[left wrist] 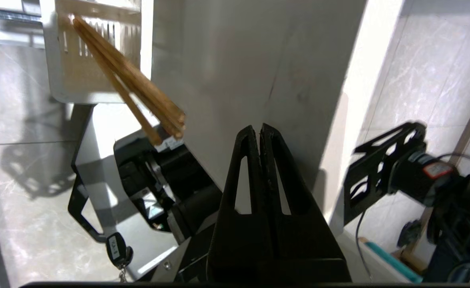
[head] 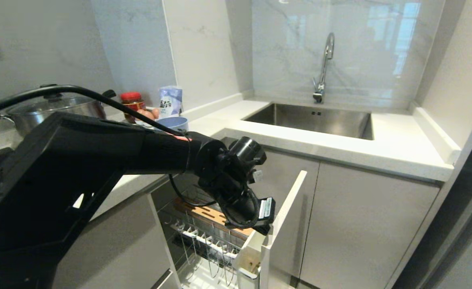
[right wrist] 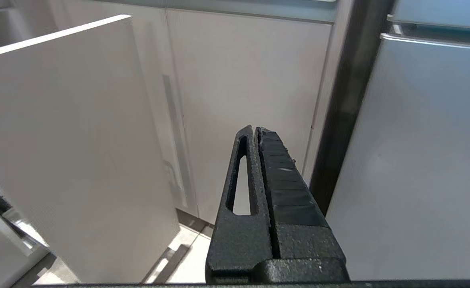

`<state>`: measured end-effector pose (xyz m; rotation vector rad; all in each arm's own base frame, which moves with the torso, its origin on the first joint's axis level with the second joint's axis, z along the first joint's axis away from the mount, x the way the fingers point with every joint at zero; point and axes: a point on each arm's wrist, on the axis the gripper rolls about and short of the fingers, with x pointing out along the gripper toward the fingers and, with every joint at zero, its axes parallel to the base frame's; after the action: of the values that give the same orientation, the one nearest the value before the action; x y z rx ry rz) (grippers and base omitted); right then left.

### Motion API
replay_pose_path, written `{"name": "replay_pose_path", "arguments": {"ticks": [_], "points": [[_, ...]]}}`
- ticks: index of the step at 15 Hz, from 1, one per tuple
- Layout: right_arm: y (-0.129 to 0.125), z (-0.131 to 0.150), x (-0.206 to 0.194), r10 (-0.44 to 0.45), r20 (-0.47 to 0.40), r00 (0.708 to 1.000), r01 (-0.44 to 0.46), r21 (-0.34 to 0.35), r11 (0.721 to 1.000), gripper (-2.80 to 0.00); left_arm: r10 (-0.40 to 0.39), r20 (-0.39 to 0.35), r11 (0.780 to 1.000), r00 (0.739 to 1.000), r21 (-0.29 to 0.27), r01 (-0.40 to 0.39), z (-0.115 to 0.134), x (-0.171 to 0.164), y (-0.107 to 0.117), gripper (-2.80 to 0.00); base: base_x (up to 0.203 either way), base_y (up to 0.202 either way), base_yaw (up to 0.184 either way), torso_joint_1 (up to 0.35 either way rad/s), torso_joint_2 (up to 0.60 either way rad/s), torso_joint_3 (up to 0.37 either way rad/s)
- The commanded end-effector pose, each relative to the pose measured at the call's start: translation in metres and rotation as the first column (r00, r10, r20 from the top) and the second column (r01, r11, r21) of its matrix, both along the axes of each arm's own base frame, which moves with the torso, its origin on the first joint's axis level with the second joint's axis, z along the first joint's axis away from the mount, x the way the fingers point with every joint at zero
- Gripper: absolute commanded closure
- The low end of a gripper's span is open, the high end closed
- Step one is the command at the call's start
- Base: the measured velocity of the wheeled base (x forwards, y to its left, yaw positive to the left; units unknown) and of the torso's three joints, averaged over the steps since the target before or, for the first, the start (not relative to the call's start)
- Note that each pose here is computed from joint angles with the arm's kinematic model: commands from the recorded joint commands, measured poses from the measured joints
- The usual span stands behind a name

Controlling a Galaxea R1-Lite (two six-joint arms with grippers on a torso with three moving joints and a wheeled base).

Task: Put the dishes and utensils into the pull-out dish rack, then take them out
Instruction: Open the cupboard, then pick up the chopsticks and place it in the cupboard

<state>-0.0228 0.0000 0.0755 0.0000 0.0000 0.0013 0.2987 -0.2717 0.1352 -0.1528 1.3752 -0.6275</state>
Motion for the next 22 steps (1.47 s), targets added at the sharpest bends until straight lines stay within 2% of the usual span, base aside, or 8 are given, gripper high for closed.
{"name": "replay_pose_path", "arguments": {"ticks": [1,11,14,17,19,22], "points": [[0.0,0.0,0.0,0.0,0.0,1.0,0.0,0.0,1.0,0.0,-0.017,-0.011,1.0,1.0,0.004,0.017,-0.002,-0.005,-0.005,0.0,0.0,0.0,0.0,0.0,0.0,0.0],[0.0,0.0,0.0,0.0,0.0,1.0,0.0,0.0,1.0,0.0,-0.042,-0.029,0.999,0.999,0.019,0.043,-0.009,-0.012,-0.013,0.0,0.0,0.0,0.0,0.0,0.0,0.0],[0.0,0.0,0.0,0.0,0.0,1.0,0.0,0.0,1.0,0.0,-0.028,-0.007,0.999,1.0,0.016,0.028,-0.002,-0.01,-0.008,0.0,0.0,0.0,0.0,0.0,0.0,0.0],[0.0,0.0,0.0,0.0,0.0,1.0,0.0,0.0,1.0,0.0,0.036,0.074,0.999,0.997,0.021,-0.038,0.018,-0.003,0.009,0.0,0.0,0.0,0.0,0.0,0.0,0.0],[0.0,0.0,0.0,0.0,0.0,1.0,0.0,0.0,1.0,0.0,0.094,0.139,0.995,0.986,0.014,-0.097,0.036,0.005,0.026,0.0,0.0,0.0,0.0,0.0,0.0,0.0],[0.0,0.0,0.0,0.0,0.0,1.0,0.0,0.0,1.0,0.0,0.186,0.268,0.982,0.945,-0.01,-0.191,0.075,0.004,0.051,0.0,0.0,0.0,0.0,0.0,0.0,0.0]]}}
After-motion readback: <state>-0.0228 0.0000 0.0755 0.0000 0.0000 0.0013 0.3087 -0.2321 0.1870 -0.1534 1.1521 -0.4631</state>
